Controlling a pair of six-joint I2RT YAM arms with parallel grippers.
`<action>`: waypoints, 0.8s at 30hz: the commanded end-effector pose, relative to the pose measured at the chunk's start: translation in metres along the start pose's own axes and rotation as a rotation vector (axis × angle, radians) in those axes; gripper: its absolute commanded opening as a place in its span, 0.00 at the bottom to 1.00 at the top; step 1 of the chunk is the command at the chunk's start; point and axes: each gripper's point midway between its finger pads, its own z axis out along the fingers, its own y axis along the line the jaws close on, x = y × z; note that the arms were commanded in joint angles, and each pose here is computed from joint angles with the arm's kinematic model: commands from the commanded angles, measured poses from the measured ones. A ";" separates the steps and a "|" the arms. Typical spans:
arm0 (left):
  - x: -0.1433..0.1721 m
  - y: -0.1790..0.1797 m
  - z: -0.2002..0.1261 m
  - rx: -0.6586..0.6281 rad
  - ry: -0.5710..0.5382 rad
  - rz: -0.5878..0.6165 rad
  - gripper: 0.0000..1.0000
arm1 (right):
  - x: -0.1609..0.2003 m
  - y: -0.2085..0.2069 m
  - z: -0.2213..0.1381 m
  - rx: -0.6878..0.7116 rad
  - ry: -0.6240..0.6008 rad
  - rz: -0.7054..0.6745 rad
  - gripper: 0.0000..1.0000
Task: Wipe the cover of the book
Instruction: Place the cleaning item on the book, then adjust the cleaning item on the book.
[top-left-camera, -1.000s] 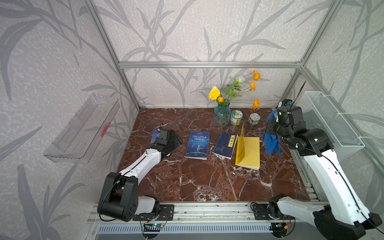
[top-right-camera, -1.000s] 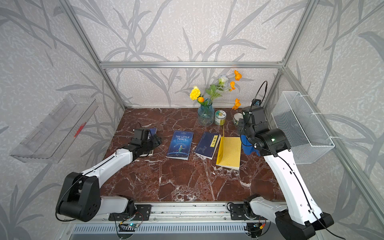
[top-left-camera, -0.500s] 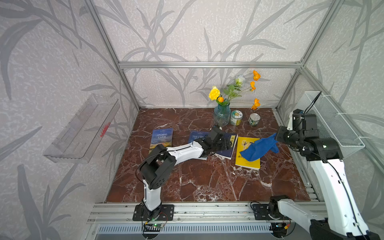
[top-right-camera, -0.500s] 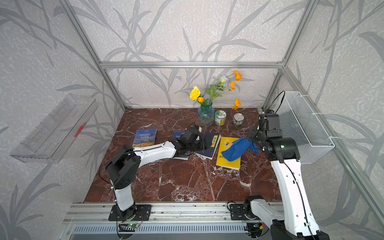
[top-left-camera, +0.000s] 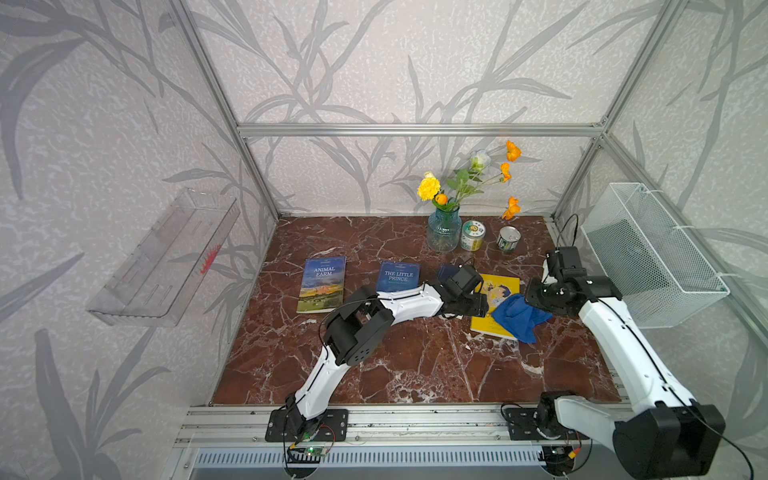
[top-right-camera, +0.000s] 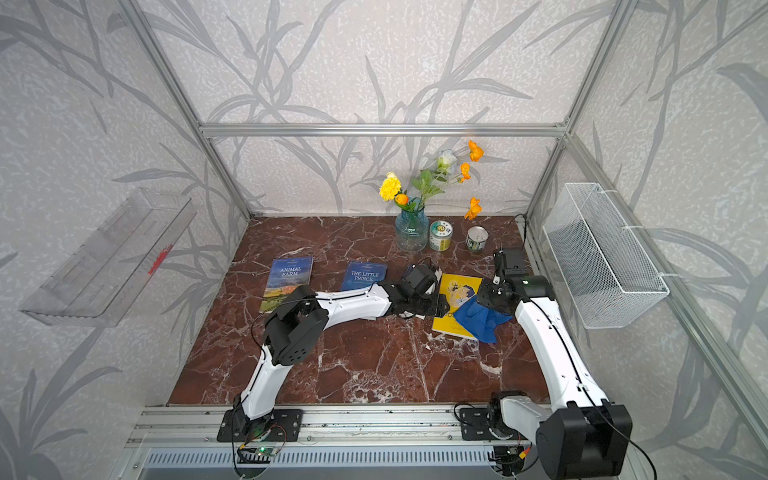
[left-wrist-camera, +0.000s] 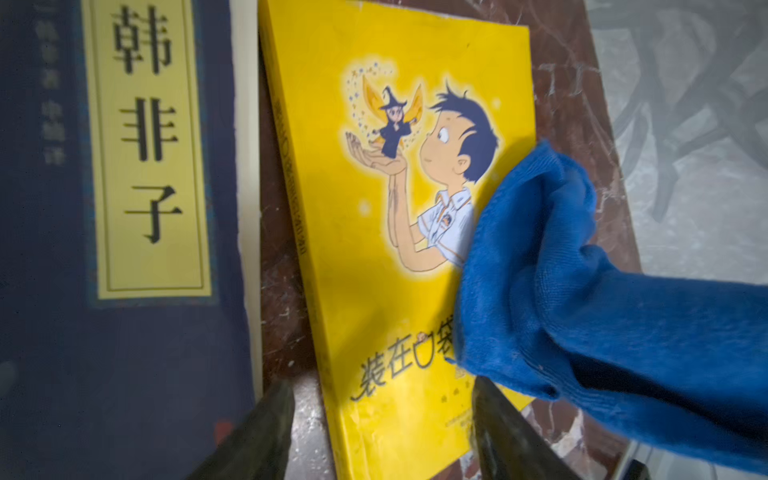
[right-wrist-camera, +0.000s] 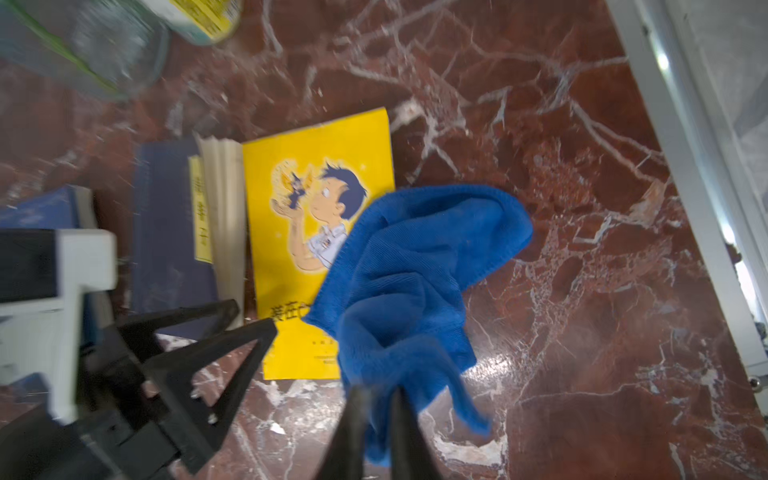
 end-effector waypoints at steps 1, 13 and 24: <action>0.000 0.003 -0.003 -0.050 0.019 0.053 0.66 | -0.007 -0.008 0.021 0.049 -0.022 0.037 0.46; 0.022 0.025 0.004 -0.117 0.080 0.092 0.61 | 0.039 -0.014 0.092 0.074 0.172 0.156 0.98; 0.053 0.021 0.005 -0.203 0.116 0.224 0.48 | 0.040 -0.031 0.094 0.142 0.130 0.170 0.14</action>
